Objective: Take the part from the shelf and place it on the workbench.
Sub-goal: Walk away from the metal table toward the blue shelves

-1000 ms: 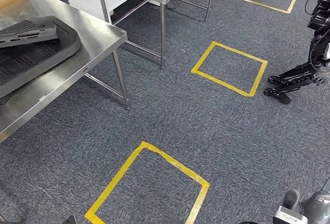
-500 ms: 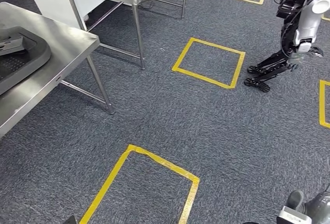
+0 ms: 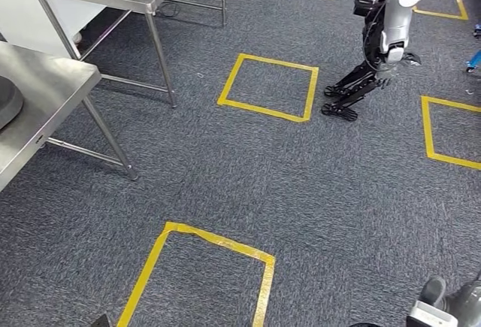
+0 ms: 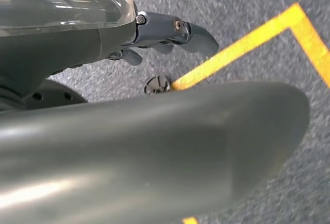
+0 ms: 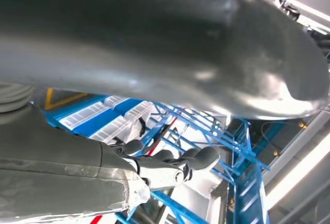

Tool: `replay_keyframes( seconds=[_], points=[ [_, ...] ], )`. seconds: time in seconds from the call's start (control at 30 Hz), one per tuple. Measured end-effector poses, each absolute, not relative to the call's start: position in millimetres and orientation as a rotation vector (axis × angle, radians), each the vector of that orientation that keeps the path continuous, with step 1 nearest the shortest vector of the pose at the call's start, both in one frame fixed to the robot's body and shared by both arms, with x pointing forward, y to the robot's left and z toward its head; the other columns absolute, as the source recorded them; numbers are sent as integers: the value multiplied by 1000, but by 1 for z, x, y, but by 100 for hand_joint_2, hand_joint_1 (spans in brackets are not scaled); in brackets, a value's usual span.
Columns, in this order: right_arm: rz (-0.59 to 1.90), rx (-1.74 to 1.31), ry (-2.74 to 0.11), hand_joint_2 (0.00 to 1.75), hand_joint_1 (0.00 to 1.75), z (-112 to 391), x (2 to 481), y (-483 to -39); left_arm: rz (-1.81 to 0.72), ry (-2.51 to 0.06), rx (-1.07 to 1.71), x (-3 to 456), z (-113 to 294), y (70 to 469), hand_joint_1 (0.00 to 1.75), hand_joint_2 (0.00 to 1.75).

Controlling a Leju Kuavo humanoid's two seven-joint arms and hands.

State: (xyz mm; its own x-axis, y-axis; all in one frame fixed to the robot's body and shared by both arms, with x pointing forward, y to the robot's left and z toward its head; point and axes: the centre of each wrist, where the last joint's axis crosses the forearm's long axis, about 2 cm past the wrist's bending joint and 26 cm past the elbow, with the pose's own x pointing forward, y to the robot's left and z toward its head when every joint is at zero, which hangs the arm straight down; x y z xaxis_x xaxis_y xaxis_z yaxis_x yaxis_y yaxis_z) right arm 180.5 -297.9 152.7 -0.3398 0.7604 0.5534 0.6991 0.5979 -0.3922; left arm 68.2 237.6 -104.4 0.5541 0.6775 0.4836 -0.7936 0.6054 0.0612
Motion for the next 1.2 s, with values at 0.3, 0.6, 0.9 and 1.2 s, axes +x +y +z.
replay_keyframes(
  seconds=[0.3,0.6,0.9,1.2],
  points=[
    [105,-1162,-2099,0,0,152,179,-301,883,-441,287,67,-104,236,0,0],
    [93,-1170,-2096,0,0,153,177,-301,886,-440,283,69,-104,236,0,0],
    [87,-1170,-2090,0,0,152,177,-301,886,-436,286,67,-104,237,0,0],
    [85,-1178,-2084,0,0,152,176,-302,887,-442,281,68,-104,236,0,0]
  ],
)
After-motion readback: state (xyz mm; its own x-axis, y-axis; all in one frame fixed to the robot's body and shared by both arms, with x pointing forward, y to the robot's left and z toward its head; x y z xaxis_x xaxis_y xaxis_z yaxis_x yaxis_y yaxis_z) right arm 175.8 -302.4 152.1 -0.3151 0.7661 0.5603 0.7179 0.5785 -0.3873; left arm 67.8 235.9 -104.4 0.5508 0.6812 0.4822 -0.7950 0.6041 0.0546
